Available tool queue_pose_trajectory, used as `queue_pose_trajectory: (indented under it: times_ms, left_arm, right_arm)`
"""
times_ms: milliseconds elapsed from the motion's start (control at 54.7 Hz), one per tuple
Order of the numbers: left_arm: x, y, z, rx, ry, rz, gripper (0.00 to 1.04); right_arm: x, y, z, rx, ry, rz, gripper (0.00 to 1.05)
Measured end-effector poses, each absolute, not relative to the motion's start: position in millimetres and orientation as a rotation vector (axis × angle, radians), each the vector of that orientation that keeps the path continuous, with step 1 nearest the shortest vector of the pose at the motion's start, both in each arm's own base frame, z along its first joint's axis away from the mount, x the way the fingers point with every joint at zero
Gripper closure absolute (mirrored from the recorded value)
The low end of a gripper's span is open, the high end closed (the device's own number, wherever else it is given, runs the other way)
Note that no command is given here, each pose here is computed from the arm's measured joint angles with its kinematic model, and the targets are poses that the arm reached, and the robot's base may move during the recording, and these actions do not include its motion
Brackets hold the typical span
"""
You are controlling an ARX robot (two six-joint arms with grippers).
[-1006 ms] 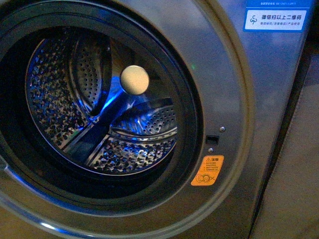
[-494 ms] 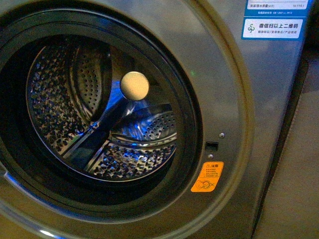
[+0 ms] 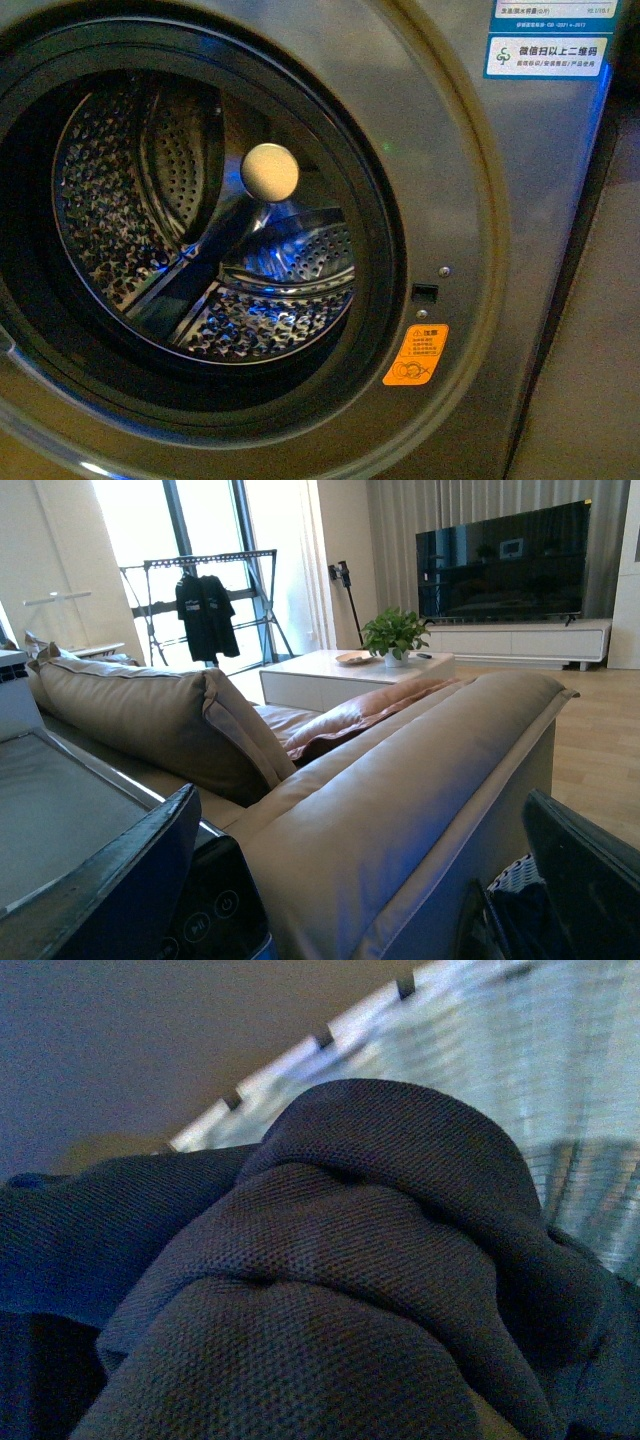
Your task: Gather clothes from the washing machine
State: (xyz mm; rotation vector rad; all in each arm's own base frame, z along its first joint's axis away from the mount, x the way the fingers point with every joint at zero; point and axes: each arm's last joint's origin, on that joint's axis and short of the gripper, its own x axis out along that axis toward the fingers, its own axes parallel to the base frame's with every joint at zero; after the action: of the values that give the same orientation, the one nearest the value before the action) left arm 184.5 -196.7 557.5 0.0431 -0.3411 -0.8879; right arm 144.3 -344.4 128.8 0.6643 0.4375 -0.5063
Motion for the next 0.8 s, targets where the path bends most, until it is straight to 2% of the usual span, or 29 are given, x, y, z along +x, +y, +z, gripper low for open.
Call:
queue_pose_trajectory:
  times_ms: [201,421,677,732,805]
  left_arm:
    - [184,-197,557,0.043,-0.341,-0.888,0.07]
    - [184,-197,558,0.043,-0.341,-0.888,0.07]
    - [184,-197,558,0.043,-0.341,-0.888,0.07]
    - [184,-197,558,0.043,-0.341,-0.887,0.07]
    - [184,-197,558,0.043,-0.341,-0.888,0.07]
  right_arm:
    - [153,-334,64,0.699,0.599,-0.54,0.98]
    - [157,-320,21,0.819,0.707,-0.538,0.56]
    - [159,-303,19,0.909,0.717,-0.517,0.12]
    - [161,-304,27,0.902,0.688,-0.52,0.06]
    - [163,-309,49,0.87,0.618,-0.528,0.08]
